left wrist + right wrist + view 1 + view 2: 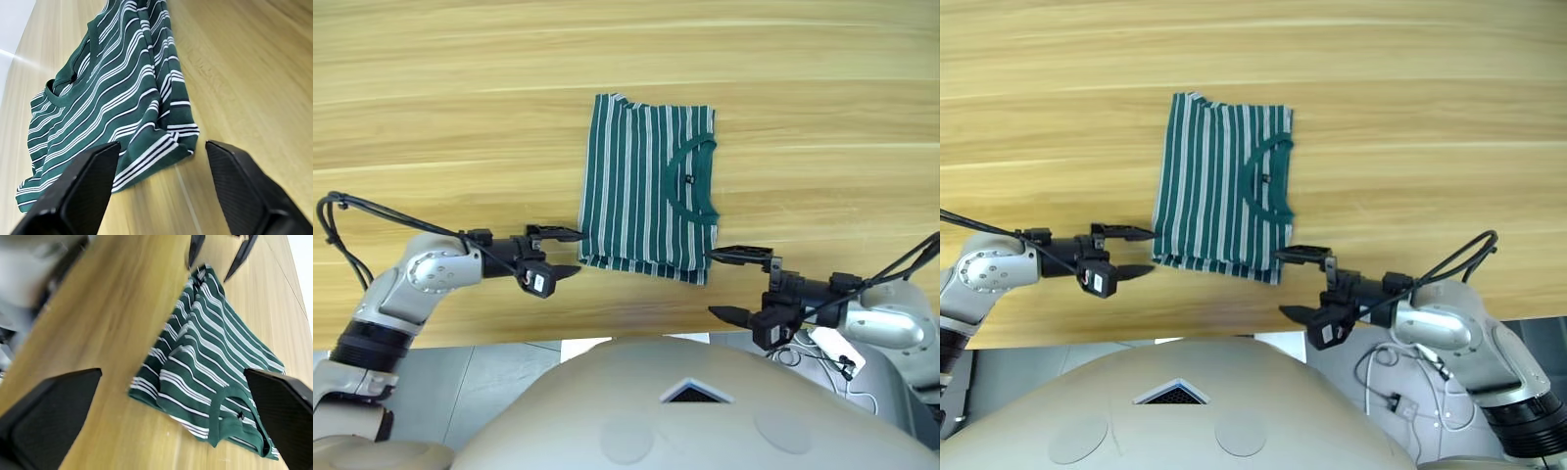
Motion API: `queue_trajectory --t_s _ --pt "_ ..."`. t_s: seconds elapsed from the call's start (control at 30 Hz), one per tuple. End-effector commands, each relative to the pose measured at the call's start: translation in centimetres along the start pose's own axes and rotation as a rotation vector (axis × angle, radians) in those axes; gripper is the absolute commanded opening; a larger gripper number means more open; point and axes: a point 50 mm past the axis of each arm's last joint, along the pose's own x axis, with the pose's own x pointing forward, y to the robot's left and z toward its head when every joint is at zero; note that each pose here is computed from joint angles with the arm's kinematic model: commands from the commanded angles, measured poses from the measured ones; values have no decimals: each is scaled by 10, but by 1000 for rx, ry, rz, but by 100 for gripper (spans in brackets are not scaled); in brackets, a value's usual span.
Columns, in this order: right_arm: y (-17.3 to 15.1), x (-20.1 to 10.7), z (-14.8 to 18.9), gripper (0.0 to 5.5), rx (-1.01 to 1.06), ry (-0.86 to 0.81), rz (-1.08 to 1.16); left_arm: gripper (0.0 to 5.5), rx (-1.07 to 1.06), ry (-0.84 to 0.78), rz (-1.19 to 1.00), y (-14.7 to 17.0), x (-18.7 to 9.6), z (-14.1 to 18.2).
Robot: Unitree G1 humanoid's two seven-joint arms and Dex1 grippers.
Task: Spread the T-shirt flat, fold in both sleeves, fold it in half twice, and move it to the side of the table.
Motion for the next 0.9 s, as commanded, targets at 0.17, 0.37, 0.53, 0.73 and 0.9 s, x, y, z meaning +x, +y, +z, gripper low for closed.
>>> queue_trajectory --t_s 0.17,0.37,0.53,0.73,0.9 --pt "6 27 -26 540 -18 121 32 327 20 14 -31 0 6 -3" --pt "14 40 -28 540 -7 108 71 327 39 12 -29 4 9 -3" --pt "19 39 -29 456 9 115 98 332 66 11 -42 5 9 -4" --pt "20 36 -31 347 21 131 101 234 83 0 -57 3 8 -5" --pt "19 36 -34 265 28 145 99 162 88 -2 -57 4 6 -5"
